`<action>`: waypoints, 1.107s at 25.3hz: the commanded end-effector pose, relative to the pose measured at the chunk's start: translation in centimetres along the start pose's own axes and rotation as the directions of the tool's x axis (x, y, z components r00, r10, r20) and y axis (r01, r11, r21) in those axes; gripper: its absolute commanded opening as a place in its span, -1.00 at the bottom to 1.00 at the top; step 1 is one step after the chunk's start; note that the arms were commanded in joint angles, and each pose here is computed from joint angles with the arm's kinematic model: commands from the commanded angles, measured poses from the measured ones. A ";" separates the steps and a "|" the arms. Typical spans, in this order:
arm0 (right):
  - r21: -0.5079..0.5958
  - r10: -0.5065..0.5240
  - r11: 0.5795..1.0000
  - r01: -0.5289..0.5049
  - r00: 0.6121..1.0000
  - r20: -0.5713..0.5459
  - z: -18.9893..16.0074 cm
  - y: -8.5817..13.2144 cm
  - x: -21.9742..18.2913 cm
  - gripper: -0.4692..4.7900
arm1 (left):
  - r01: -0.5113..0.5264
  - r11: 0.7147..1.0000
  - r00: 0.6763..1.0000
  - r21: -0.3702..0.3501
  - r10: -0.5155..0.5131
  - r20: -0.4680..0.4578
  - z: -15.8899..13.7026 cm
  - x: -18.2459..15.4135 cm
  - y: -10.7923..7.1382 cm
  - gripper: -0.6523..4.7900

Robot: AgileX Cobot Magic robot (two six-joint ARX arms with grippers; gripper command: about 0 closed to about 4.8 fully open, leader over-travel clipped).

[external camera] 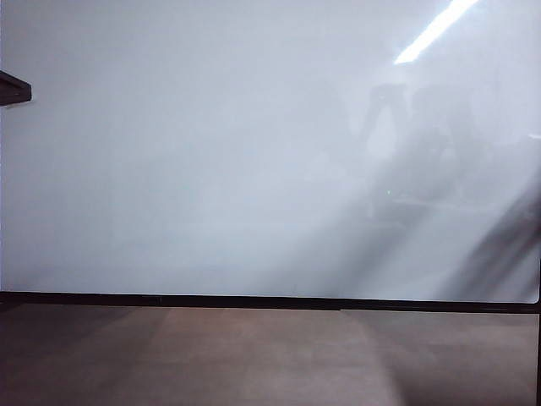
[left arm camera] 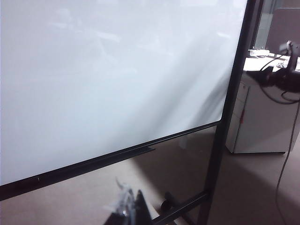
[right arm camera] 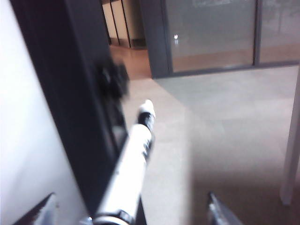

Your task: Reach to the right to find the marker pen, pick it up, and write the number 17 on the whiteboard.

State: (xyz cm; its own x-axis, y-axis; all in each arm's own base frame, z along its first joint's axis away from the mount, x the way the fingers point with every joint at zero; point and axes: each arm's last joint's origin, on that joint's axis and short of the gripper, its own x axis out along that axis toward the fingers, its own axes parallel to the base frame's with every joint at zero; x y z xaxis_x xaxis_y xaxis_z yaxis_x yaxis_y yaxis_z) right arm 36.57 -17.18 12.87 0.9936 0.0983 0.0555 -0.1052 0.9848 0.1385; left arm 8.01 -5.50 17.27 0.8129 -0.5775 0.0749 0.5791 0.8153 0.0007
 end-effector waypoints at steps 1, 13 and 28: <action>-0.014 0.016 1.000 -0.016 0.999 0.038 0.5 0.0 1.0 0.68 | 0.001 1.000 1.000 -0.003 -0.001 0.013 0.1 0.0 0.0 -0.78; -0.030 -0.006 1.000 0.006 1.000 0.023 0.6 0.1 1.8 0.33 | 0.001 1.000 1.000 -0.003 -0.001 0.013 0.1 0.0 0.0 -0.78; -0.021 -0.003 1.000 0.004 1.000 0.008 0.4 0.2 1.8 -0.83 | 0.001 1.000 1.000 -0.003 -0.001 0.013 0.1 0.0 0.0 -0.78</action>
State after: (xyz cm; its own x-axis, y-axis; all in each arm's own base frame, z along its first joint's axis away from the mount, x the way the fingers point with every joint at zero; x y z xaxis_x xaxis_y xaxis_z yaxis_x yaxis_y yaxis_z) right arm 38.28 -16.86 12.96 0.9947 0.0938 0.0422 -0.0986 0.9865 0.1305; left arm 8.00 -5.50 17.28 0.8129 -0.5775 0.0756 0.5791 0.8153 0.0007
